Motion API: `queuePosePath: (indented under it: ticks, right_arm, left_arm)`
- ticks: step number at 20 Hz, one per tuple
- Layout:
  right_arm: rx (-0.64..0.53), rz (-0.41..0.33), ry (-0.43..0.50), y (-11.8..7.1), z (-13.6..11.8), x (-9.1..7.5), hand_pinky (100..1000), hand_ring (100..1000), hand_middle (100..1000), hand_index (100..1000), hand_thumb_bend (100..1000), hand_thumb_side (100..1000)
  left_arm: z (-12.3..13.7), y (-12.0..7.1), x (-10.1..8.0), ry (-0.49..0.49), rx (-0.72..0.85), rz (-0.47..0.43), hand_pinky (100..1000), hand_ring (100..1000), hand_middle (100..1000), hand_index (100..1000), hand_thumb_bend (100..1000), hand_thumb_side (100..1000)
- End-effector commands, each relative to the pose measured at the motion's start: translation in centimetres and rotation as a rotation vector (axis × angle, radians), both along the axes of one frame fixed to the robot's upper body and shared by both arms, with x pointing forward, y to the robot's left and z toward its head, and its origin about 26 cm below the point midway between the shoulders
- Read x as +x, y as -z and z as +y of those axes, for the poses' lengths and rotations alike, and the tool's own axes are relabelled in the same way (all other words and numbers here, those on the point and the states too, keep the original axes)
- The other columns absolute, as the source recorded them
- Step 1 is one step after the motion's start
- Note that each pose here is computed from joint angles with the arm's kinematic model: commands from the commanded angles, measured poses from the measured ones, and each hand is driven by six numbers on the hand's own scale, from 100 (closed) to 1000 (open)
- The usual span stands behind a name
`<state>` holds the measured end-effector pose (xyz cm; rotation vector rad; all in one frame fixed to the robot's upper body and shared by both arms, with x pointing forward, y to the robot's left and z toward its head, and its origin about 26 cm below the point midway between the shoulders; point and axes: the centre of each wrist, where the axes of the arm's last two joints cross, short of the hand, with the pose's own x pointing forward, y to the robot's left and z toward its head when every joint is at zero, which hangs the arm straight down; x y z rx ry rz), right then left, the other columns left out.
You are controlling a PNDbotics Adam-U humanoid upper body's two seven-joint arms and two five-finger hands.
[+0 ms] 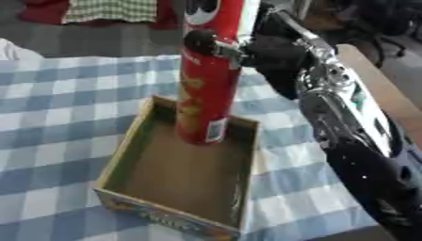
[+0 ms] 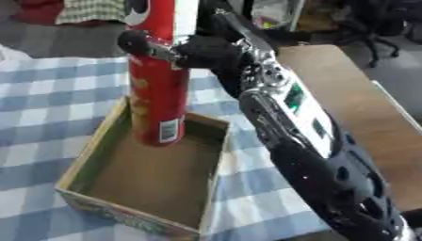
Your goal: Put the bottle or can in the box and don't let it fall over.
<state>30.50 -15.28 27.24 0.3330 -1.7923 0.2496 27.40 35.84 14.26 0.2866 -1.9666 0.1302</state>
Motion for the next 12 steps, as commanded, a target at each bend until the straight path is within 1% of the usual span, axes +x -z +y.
queuePosePath:
  ticks: [1,5,8,12]
  right_arm:
    - [0.005,-0.029,-0.013,-0.4,0.7,-0.7,767,354,274,127,238,100]
    - [0.009,-0.026,0.005,0.6,1.7,-0.8,761,352,274,123,231,100]
    - [0.013,-0.011,0.025,1.8,2.4,-0.1,760,353,277,126,251,100]
    - [0.014,-0.022,0.046,3.0,3.0,0.6,757,357,280,127,257,100]
  left_arm:
    - [0.0,-0.9,0.1,0.007,0.020,-0.025,1000,1000,886,791,268,664]
    - [-0.1,-0.9,0.1,0.008,0.013,-0.031,1000,1000,886,791,270,664]
    - [-0.3,-1.0,0.2,0.013,0.007,-0.036,1000,1000,886,791,270,663]
    - [-0.3,-1.0,0.2,0.012,0.005,-0.038,1000,1000,886,791,270,663]
